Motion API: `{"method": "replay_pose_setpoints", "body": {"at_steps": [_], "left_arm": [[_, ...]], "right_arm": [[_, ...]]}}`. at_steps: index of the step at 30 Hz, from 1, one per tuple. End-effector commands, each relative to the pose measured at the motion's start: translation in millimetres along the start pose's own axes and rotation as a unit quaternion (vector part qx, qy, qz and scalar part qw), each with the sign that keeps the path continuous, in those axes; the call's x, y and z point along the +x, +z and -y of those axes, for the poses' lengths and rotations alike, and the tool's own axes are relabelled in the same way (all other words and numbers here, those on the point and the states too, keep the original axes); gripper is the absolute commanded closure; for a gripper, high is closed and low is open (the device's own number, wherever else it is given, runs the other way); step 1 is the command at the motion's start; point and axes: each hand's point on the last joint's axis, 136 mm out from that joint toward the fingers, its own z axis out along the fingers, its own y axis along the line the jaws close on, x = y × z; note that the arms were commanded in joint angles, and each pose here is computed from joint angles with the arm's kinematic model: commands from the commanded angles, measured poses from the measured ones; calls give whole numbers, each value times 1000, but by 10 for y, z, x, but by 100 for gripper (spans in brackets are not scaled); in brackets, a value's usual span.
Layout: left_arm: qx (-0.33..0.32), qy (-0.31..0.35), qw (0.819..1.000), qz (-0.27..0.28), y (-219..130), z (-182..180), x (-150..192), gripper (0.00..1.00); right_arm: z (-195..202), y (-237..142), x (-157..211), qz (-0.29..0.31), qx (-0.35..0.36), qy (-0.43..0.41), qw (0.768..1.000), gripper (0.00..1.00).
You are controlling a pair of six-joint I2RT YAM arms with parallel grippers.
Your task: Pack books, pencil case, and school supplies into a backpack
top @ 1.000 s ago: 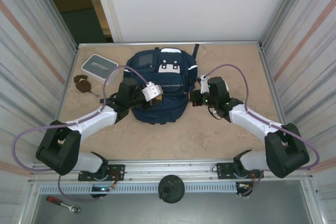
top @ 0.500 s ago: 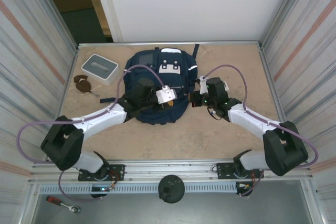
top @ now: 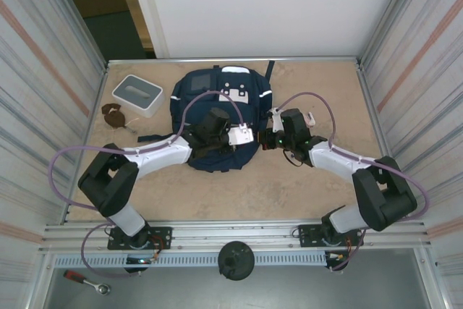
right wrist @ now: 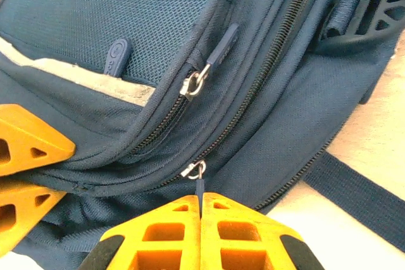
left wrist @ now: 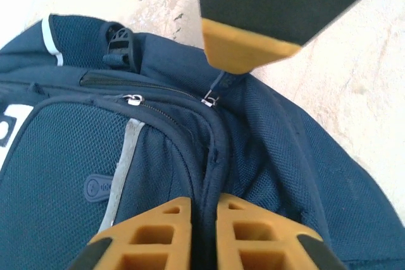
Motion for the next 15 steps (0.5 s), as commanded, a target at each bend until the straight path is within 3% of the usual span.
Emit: {"method": "replay_pose_setpoints", "body": {"at_steps": [1, 6, 15], "left_arm": [[11, -16, 1000, 11, -103, -82, -32, 100], [20, -37, 997, 59, -265, -133, -151, 100], [16, -36, 997, 65, -296, -144, -151, 100]], "right_arm": [[43, 69, -10, 12, -12, 0, 1000, 100], [50, 166, 107, 0, -29, 2, 1000, 98], [52, 232, 168, -11, -37, 0, 999, 90]]}}
